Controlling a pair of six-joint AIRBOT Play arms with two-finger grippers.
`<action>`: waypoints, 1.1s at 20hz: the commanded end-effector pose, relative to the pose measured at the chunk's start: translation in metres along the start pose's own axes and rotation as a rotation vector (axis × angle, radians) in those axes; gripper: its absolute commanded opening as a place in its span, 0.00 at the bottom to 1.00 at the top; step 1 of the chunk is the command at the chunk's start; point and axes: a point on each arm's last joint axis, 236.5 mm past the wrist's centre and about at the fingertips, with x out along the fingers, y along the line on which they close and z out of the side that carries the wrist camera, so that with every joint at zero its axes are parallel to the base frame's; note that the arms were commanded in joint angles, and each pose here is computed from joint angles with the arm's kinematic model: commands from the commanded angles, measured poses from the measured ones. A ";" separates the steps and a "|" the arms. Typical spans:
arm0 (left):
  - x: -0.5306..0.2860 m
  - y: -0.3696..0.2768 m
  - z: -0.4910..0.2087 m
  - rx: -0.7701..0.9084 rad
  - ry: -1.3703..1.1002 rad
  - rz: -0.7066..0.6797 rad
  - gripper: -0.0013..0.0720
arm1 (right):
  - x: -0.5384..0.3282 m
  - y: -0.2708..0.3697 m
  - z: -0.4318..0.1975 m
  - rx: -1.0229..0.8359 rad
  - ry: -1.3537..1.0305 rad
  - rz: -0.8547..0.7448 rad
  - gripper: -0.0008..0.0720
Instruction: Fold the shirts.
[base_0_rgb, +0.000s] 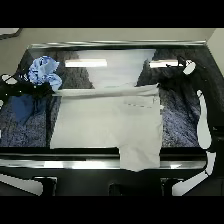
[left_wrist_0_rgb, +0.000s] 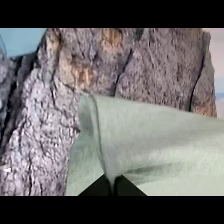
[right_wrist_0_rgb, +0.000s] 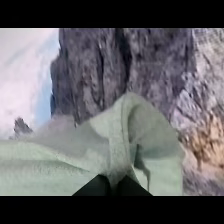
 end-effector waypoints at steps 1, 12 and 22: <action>-0.007 0.025 -0.066 0.044 0.296 0.063 0.06 | -0.023 -0.026 -0.097 0.000 0.415 -0.071 0.09; -0.004 0.035 -0.136 -0.060 0.616 0.026 0.76 | 0.005 -0.026 -0.133 0.065 0.443 -0.124 0.61; -0.053 0.068 -0.262 -0.265 0.598 0.129 0.69 | -0.078 -0.115 -0.234 0.123 0.543 -0.237 0.66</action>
